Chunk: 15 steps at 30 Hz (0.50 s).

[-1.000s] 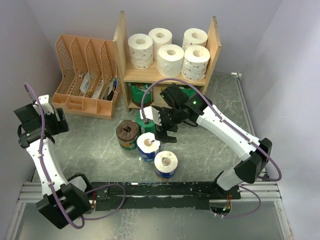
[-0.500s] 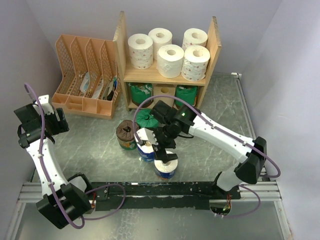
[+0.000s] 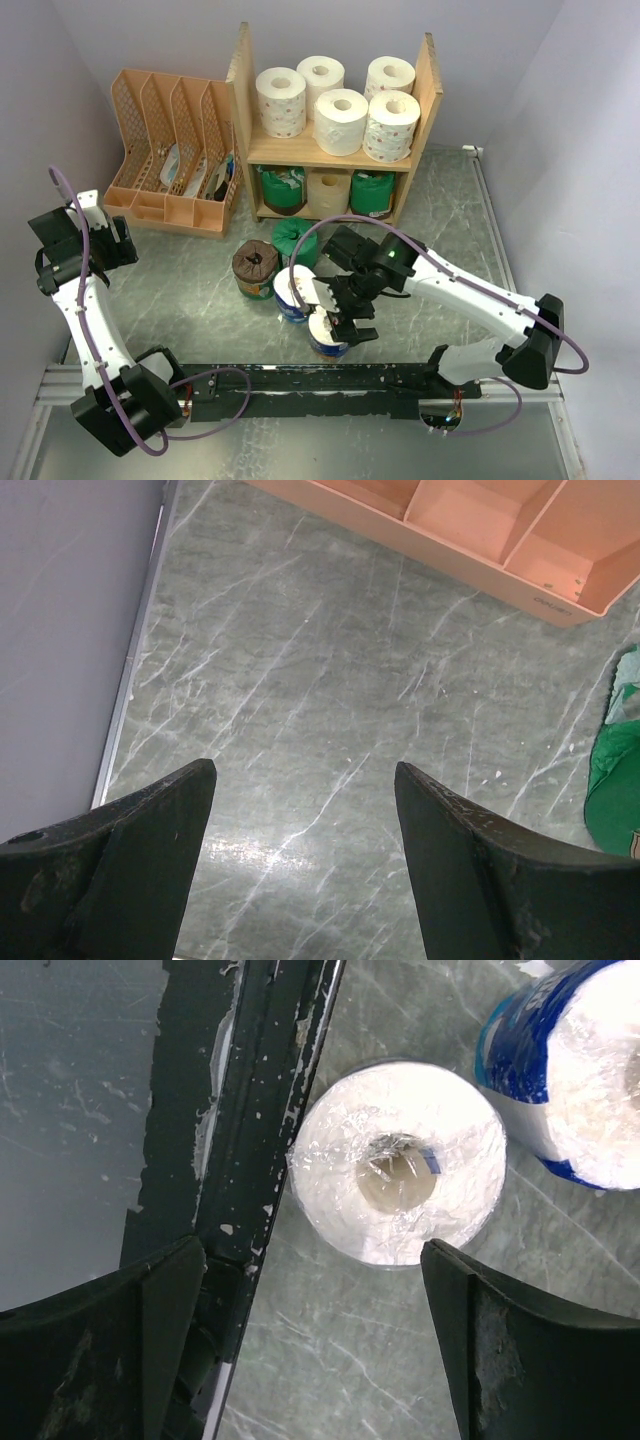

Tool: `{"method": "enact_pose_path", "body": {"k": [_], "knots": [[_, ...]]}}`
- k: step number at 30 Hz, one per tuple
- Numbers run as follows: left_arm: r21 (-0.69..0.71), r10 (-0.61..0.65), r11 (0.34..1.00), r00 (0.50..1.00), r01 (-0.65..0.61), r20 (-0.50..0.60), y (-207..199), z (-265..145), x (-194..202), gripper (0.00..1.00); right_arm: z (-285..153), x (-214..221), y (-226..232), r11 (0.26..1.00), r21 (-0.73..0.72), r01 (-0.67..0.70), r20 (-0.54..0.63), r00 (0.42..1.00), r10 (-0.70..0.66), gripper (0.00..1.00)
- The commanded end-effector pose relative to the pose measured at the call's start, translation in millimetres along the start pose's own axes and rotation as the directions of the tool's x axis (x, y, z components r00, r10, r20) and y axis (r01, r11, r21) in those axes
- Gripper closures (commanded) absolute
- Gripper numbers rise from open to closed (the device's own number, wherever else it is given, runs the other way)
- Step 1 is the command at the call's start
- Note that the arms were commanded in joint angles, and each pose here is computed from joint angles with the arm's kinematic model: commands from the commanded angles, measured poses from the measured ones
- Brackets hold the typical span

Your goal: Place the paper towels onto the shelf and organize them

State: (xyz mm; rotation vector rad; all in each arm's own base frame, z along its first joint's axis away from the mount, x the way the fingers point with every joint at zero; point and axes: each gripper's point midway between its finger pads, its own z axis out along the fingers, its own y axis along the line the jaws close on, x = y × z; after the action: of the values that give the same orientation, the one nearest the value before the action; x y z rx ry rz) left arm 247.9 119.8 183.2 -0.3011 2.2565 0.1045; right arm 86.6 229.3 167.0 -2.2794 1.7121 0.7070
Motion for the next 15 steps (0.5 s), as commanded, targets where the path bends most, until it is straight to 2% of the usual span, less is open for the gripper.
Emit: {"method": "enact_pose_path", "body": {"k": [1, 15], "knots": [[-0.031, -0.010, 0.999, 1.000, 0.010, 0.004, 7, 1, -1, 0.16, 2, -8, -7, 0.999, 0.041, 0.010, 0.038, 0.999, -0.011, 0.10], [-0.047, -0.015, 0.999, 1.000, 0.015, 0.001, 10, 1, 0, 0.16, 34, 12, -7, 0.999, 0.016, 0.052, -0.058, 0.997, -0.051, 0.09]]}}
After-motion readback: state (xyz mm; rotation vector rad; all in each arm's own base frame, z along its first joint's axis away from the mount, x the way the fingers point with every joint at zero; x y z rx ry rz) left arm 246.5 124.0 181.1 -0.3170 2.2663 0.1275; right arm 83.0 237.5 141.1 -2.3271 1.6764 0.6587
